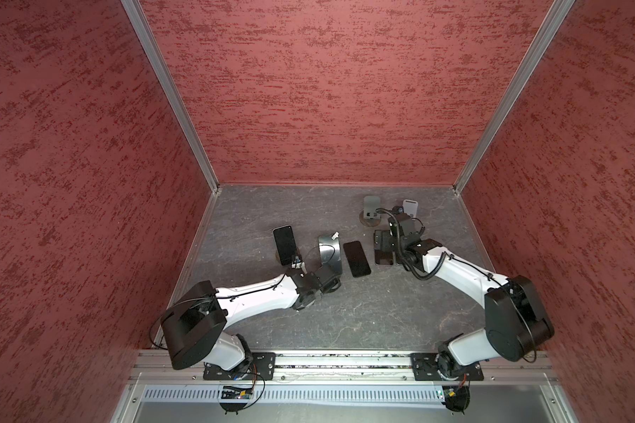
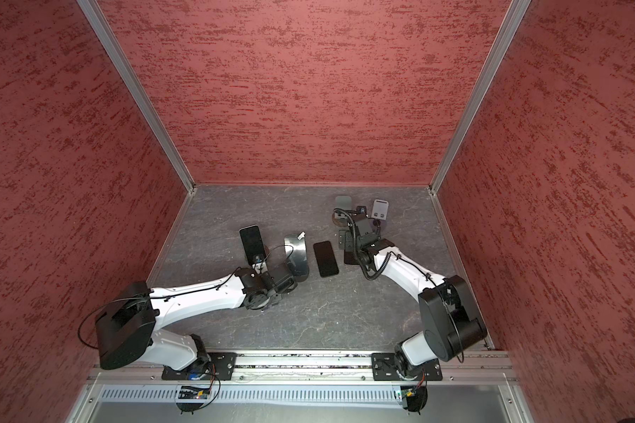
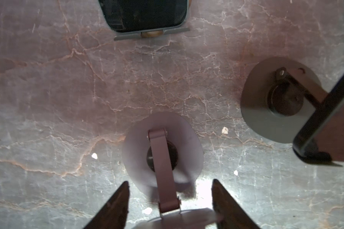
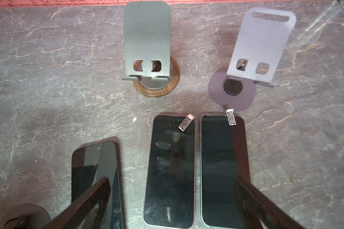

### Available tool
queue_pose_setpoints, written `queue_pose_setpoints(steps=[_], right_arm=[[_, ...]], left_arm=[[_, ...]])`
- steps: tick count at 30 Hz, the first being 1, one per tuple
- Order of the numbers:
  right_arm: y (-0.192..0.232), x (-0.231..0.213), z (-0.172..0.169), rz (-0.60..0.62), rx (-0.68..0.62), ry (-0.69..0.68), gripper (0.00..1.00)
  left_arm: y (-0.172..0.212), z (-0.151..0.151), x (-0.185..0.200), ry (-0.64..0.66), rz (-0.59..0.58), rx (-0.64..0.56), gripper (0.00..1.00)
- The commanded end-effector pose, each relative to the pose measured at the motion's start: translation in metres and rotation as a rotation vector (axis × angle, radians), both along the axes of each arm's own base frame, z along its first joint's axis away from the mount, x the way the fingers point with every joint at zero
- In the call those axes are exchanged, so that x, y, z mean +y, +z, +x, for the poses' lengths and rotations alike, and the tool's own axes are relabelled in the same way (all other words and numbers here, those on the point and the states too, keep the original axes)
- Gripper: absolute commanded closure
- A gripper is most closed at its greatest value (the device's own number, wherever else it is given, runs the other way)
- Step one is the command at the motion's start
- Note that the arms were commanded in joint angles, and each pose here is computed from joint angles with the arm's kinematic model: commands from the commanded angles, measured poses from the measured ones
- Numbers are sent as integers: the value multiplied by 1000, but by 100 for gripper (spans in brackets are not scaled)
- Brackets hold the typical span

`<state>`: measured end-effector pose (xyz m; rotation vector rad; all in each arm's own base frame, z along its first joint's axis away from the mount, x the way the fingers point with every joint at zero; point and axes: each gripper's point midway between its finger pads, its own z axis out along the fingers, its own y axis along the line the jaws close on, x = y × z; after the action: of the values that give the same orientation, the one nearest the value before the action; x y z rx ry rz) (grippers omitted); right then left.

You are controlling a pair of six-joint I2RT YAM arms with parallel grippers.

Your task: Remove the phone from the phone stand

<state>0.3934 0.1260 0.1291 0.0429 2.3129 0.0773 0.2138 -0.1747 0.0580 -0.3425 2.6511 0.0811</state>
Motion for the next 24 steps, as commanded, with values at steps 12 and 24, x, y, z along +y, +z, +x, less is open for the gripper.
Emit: queue_pose_setpoints(steps=[12, 24], right_arm=[[-11, 0, 3, 7, 14, 7, 1], [-10, 0, 4, 9, 11, 12, 1]], left_arm=[[10, 3, 25, 66, 10, -60, 47], [30, 22, 93, 245, -31, -137, 47]])
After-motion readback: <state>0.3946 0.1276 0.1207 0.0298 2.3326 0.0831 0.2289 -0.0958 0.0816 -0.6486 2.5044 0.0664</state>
